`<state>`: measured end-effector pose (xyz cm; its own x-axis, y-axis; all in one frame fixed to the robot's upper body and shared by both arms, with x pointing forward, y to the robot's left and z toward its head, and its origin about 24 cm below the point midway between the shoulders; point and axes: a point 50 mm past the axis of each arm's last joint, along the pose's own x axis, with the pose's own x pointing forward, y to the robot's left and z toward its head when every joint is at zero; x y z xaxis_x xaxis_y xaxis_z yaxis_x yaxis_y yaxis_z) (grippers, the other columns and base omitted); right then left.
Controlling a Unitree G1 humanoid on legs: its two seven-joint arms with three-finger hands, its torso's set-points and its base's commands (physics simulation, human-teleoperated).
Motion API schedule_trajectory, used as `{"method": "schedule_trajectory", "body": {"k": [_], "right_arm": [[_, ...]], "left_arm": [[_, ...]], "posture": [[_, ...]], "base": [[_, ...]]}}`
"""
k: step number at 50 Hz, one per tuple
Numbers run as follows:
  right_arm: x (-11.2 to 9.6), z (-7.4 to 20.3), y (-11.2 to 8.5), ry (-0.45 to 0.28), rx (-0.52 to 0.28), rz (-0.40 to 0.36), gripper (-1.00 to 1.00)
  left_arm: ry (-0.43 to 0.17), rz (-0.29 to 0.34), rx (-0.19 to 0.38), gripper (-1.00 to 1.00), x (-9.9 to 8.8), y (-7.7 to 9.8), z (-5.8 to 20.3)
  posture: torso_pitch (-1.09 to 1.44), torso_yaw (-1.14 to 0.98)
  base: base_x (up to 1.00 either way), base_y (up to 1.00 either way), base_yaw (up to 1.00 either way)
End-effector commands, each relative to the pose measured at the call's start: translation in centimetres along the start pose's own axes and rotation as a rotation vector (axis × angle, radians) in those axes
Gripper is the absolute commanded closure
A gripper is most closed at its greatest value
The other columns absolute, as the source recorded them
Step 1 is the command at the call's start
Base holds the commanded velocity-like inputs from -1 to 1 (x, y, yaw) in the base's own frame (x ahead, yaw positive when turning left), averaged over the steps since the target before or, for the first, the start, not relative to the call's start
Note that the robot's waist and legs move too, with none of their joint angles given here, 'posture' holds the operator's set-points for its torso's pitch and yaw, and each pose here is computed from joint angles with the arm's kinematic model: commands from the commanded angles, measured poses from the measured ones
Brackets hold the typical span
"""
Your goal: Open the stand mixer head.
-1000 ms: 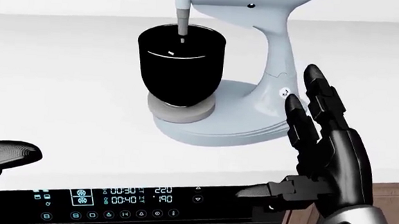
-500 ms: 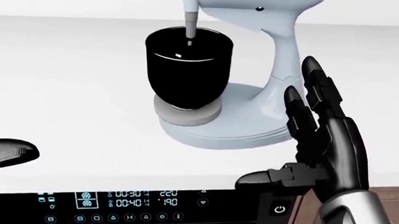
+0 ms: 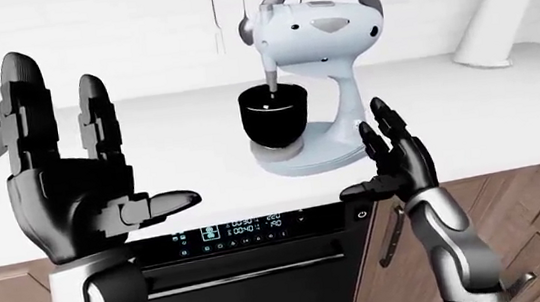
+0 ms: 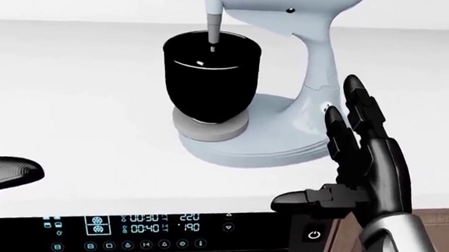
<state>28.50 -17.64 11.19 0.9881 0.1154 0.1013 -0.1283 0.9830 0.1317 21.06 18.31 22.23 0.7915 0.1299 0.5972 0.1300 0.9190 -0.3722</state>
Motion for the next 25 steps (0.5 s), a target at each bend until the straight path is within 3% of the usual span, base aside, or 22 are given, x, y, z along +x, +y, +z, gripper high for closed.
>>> {"method": "schedule_trajectory", "body": {"k": [1,25], "right_arm": [[0.4,1.8,0.2,-0.097,-0.017,0.020,-1.00],[2.2,1.9,-0.2,-0.101,-0.023,0.031,-1.00]], "left_arm": [[-0.051,-0.031,-0.006,-1.00,0.2,-0.6,0.8],[-0.053,-0.030,-0.009,-1.00,0.1,-0.6,0.9]], "posture": [[-0.26,0.00],[-0.26,0.00]], "base": [[0.00,0.00,0.00],[0.00,0.00,0.00]]}}
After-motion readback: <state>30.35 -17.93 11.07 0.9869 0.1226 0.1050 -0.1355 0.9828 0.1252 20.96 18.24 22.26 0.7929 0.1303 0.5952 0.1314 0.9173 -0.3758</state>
